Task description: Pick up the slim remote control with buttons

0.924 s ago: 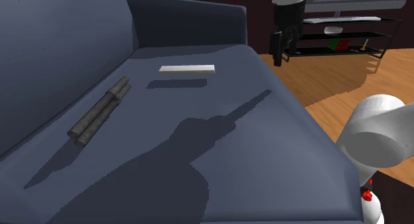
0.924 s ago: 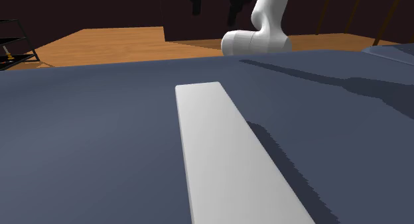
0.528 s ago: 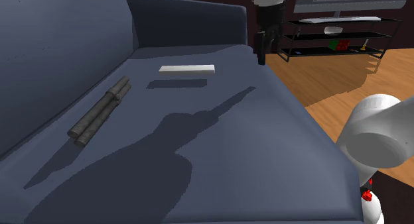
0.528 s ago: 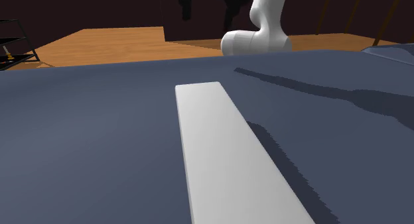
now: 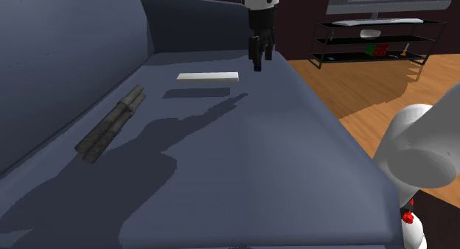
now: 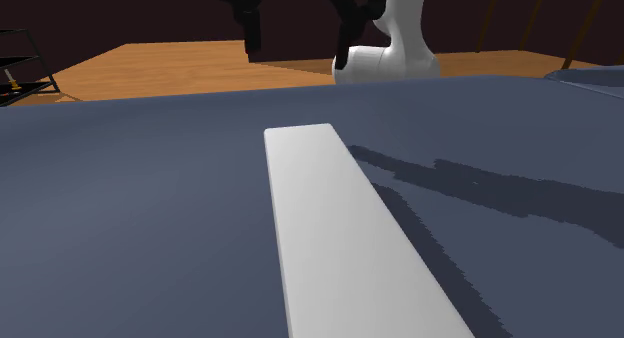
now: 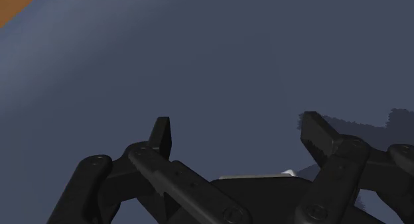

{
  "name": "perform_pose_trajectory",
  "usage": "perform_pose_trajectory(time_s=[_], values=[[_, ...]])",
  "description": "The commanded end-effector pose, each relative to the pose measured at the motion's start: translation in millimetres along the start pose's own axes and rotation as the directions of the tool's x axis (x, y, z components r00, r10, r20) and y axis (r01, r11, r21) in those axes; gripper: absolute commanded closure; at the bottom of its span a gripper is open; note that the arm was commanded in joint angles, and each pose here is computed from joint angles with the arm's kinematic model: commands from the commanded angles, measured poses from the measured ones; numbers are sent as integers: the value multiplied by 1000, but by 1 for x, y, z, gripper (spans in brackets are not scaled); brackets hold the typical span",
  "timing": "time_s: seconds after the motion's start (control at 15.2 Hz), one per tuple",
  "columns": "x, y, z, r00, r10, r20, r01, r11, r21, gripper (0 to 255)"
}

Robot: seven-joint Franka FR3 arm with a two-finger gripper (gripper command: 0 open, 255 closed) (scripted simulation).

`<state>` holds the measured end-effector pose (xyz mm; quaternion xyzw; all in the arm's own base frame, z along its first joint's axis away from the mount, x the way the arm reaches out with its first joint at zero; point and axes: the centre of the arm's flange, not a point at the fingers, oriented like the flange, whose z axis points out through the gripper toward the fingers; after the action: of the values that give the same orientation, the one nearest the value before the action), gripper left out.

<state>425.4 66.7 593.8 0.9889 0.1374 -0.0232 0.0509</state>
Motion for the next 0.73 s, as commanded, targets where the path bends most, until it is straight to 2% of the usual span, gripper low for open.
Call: perform_pose_trajectory(time_s=[0.0, 0.33, 0.66], values=[[23, -5, 0, 999, -52, -10, 53, 999, 9, 0], [81, -26, -3, 983, -178, -35, 179, 983, 30, 0], [136, -54, -8, 952, -301, -62, 304, 952, 47, 0]])
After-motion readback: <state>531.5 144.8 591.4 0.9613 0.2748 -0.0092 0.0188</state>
